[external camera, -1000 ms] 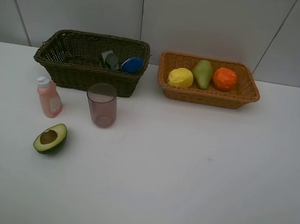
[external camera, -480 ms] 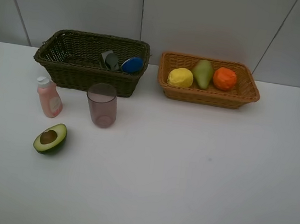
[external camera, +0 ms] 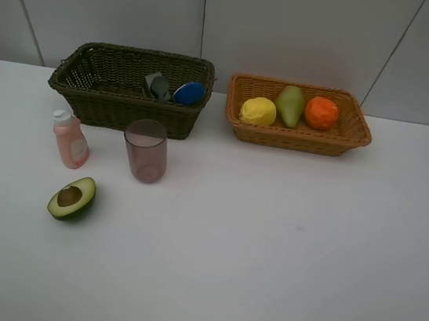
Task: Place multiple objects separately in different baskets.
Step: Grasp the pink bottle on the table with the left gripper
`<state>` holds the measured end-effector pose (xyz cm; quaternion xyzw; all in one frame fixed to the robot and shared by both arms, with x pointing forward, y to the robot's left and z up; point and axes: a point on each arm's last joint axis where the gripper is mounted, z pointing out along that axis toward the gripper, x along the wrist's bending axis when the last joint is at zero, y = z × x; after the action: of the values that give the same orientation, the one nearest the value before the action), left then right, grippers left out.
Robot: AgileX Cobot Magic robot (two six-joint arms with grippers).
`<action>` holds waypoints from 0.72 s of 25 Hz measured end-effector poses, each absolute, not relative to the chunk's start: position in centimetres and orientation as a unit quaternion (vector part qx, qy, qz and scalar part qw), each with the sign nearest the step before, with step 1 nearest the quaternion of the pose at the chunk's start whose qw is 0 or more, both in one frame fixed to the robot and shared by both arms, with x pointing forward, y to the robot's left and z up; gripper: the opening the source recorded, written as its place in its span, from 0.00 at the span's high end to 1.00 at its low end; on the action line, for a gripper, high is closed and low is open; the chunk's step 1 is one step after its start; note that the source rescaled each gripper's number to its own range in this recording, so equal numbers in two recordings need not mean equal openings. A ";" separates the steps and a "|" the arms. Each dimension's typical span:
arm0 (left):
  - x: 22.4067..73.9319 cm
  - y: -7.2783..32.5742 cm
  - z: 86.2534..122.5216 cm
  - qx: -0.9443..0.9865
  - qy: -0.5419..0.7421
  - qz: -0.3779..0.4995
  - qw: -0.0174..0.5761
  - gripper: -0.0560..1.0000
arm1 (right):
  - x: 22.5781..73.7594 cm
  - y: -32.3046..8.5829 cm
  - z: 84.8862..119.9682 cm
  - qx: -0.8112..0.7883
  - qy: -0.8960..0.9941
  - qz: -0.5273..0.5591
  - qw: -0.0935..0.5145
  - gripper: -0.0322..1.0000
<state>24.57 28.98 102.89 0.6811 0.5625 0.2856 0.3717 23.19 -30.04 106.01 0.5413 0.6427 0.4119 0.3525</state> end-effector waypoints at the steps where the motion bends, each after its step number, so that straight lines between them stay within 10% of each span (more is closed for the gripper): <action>1: 24.8 29.0 103.0 0.683 0.565 0.281 0.367 0.00 | 23.2 -30.0 106.0 0.541 0.643 0.412 0.352 0.00; 18: 31.3 27.4 106.9 0.694 0.608 0.166 0.349 0.00 | 23.2 -30.0 106.0 0.541 0.643 0.412 0.352 0.00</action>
<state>31.30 27.45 106.85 0.6936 0.6077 0.1660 0.3494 23.19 -30.04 106.01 0.5413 0.6427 0.4119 0.3525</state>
